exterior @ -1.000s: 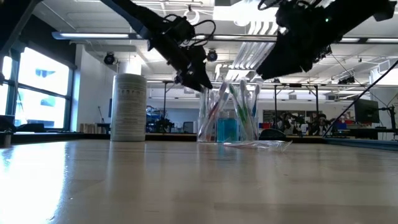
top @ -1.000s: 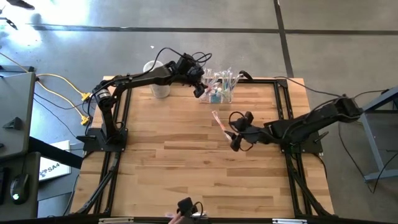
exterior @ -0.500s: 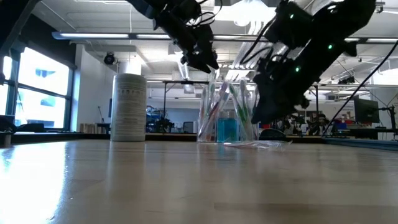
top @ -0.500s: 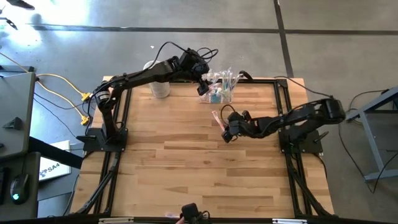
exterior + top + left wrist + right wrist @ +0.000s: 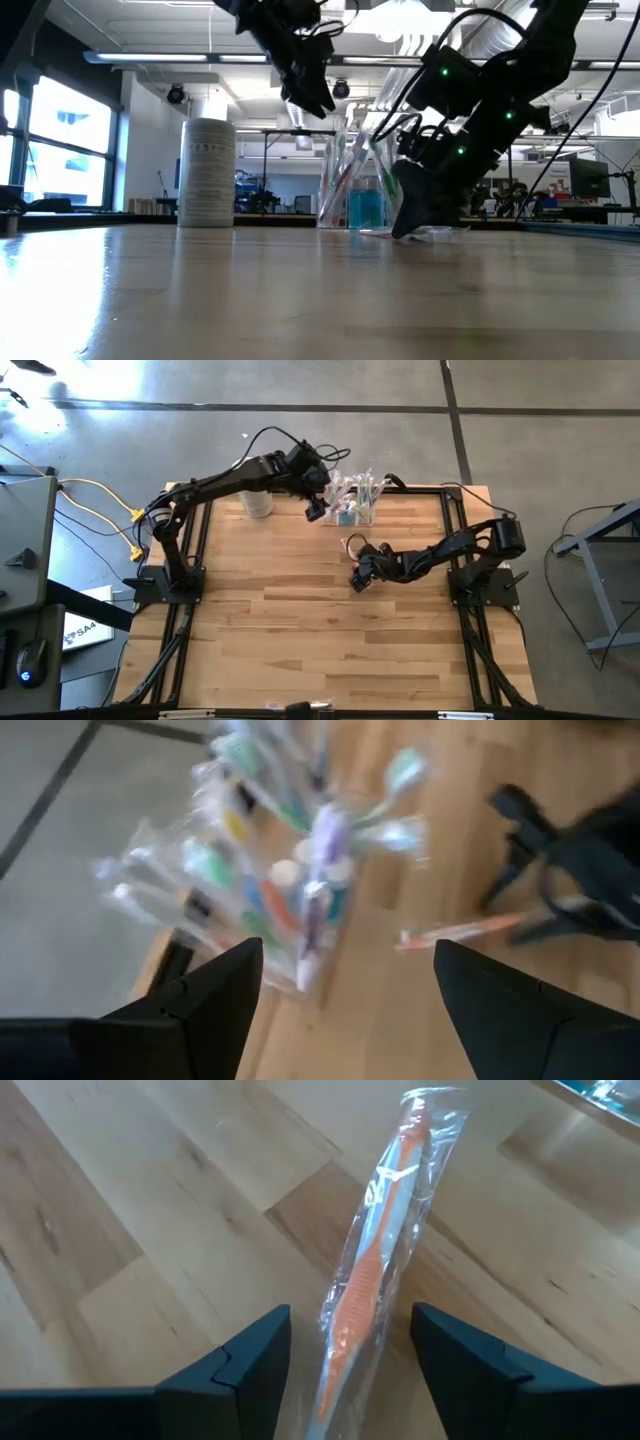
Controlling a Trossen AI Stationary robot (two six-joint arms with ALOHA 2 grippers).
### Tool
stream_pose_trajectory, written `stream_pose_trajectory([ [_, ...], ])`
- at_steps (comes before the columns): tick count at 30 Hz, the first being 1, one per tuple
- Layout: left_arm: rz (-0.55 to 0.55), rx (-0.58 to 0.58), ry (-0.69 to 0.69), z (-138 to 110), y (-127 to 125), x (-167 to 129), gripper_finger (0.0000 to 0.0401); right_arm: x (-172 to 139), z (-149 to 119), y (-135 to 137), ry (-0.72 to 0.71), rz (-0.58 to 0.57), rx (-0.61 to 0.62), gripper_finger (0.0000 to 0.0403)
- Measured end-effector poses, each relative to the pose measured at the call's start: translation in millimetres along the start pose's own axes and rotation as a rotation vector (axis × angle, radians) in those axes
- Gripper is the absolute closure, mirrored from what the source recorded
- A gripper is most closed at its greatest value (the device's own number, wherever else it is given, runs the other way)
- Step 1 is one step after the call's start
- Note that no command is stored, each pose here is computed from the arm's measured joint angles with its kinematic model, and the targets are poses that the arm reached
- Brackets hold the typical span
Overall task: Pick & Place toothbrushing station
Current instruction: Put the orange toothbrush into the transparent organizer
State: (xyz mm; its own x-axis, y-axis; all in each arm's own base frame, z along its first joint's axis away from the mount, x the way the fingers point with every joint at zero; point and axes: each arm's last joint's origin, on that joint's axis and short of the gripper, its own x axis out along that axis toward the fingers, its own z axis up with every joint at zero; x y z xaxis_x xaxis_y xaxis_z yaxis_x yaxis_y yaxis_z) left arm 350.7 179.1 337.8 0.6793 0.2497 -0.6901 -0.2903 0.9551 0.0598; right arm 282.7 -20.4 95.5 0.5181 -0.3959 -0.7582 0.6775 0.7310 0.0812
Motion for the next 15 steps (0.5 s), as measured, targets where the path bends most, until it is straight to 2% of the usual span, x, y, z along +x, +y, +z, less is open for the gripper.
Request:
stream_pose_trajectory([
  [2,-0.028,0.032,0.011,0.5,-10.7,-3.9,0.0111,1.2,-0.9,-0.2,0.002,-0.006,-0.005,0.0212],
  [5,-0.073,0.09,0.055,-1.6,-30.6,-7.7,0.0111,1.4,-1.4,-0.6,0.005,-0.01,-0.019,0.0252],
  [10,-0.126,0.234,0.095,-3.3,-67.2,-9.6,0.0111,-0.7,-2.1,-1.5,0.036,0.005,-0.024,0.0368],
  [15,-0.081,0.358,0.135,-6.2,-96.2,-11.8,0.0111,-4.6,-1.7,-0.7,0.065,0.042,0.001,0.0376],
])
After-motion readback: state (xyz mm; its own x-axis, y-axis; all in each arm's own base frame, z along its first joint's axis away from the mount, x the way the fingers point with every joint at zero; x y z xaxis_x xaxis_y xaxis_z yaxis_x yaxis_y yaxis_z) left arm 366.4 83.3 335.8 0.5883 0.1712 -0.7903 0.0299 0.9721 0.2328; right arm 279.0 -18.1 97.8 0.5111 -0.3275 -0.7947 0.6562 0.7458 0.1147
